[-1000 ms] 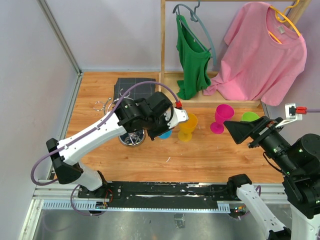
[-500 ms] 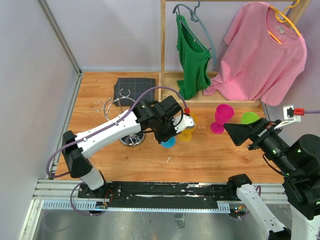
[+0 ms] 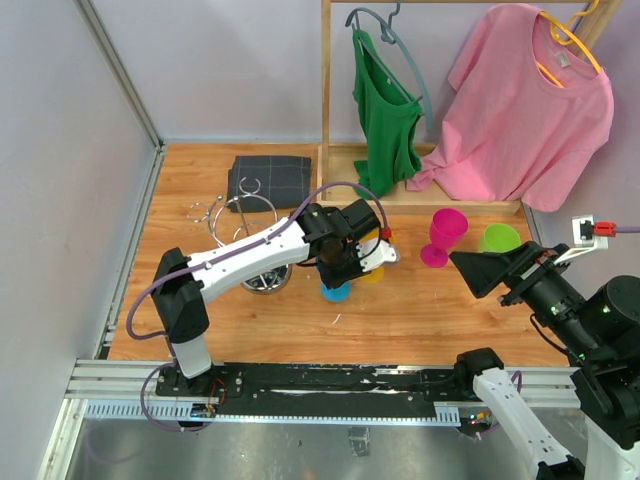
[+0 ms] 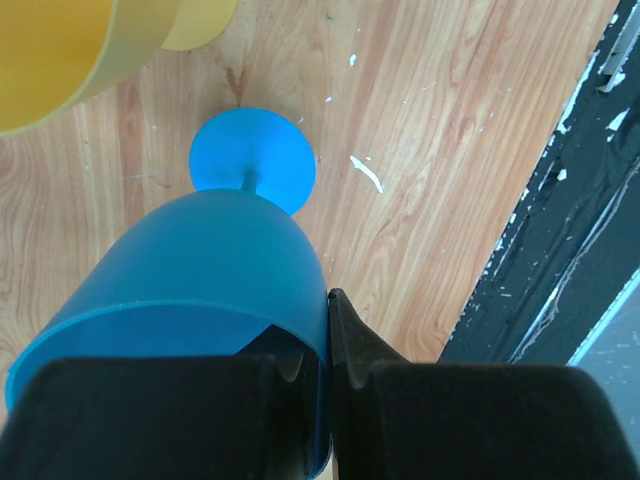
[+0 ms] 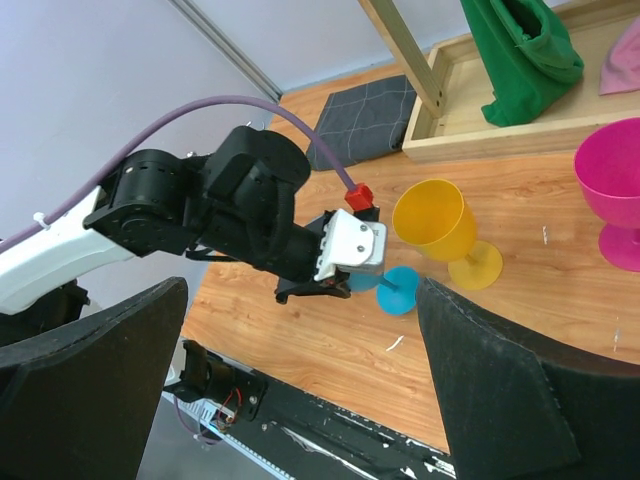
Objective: Take the wine glass off the wine glass rack
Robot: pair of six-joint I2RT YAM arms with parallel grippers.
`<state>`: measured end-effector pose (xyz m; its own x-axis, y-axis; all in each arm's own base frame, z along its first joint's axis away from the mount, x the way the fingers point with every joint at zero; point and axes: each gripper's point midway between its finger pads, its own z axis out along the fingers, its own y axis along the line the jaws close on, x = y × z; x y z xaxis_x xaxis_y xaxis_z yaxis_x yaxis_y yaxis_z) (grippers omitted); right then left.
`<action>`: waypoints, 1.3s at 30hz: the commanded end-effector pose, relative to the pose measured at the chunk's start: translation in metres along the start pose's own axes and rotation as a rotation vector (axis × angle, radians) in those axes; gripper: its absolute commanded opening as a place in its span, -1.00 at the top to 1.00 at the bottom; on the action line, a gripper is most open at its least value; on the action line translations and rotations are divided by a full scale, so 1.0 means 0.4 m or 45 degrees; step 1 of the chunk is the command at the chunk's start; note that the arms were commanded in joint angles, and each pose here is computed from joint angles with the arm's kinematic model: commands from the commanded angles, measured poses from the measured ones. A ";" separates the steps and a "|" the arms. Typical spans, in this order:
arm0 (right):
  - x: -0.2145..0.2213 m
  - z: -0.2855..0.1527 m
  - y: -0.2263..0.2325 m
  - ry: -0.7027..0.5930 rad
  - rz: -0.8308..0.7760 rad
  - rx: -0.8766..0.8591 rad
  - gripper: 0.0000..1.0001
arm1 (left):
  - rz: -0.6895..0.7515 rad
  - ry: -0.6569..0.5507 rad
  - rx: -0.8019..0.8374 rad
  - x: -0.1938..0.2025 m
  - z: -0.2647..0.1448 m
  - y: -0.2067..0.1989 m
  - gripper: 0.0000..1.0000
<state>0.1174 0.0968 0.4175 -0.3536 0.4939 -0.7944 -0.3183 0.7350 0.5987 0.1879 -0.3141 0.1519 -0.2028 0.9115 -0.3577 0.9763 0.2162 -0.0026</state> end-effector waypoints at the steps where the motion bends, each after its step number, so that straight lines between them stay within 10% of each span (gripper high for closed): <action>1: -0.021 -0.024 0.017 -0.049 -0.034 -0.021 -0.97 | 0.052 -0.028 -0.029 -0.039 0.009 0.023 0.99; 20: -0.018 -0.038 0.015 -0.058 -0.032 -0.011 -0.97 | 0.044 -0.072 -0.038 -0.080 -0.040 0.027 0.11; 32: -0.056 0.096 -0.044 0.031 -0.132 0.132 -0.97 | -0.100 -0.651 -0.434 -0.285 -0.471 0.199 -0.34; 39: -0.007 0.274 -0.244 0.087 -0.281 0.397 -0.97 | -0.519 -1.091 -0.783 -0.103 -0.766 0.527 -0.35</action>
<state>0.2088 0.0938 0.3775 -0.4173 0.3602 -0.8343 -0.1904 0.8631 0.4679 0.3426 -0.2745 0.3939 -0.2023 0.4757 -0.8561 0.7519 0.6355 0.1754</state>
